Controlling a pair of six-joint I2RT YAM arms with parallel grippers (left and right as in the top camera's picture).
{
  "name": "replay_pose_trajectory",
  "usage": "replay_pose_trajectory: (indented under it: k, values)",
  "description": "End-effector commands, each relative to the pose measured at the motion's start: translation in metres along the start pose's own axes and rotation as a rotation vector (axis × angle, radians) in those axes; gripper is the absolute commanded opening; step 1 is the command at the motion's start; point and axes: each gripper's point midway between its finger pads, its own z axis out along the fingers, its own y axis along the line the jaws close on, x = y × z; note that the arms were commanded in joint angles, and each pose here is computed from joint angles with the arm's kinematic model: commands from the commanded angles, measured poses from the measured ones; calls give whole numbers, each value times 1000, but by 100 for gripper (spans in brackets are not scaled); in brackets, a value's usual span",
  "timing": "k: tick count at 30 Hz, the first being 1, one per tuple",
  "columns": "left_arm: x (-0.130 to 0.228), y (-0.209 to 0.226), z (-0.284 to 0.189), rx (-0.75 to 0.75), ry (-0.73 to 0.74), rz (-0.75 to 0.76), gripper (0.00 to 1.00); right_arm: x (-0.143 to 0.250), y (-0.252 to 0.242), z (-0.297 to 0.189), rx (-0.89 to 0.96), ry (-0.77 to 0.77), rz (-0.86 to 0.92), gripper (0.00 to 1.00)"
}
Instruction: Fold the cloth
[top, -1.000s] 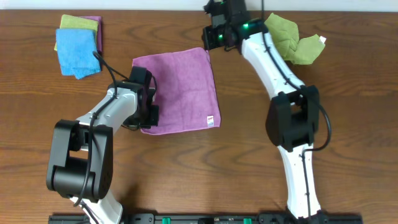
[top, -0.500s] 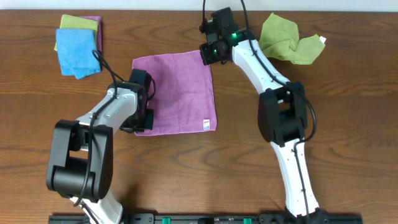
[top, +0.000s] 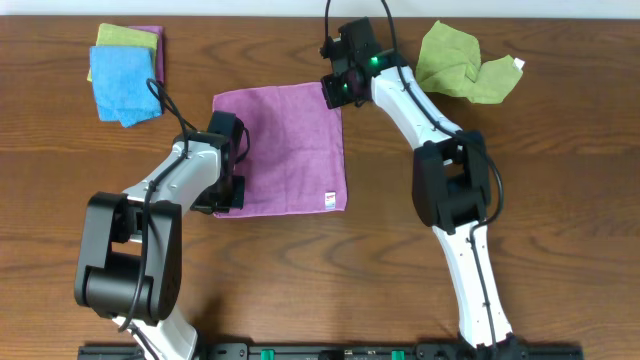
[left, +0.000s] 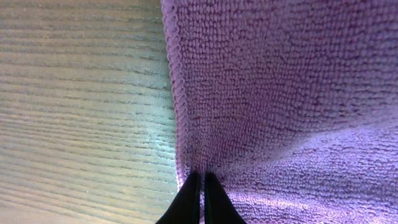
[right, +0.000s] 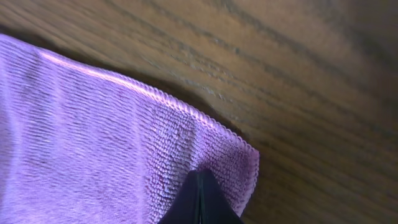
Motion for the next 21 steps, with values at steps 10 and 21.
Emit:
replay_pose_trajectory:
  k: [10,21]
  values:
    - [8,7,6,-38,31,-50,6,23,-52,4,190,80,24,1]
    - [-3,5,7,-28,-13,-78,6,21,-60,-3,170,75,46,1]
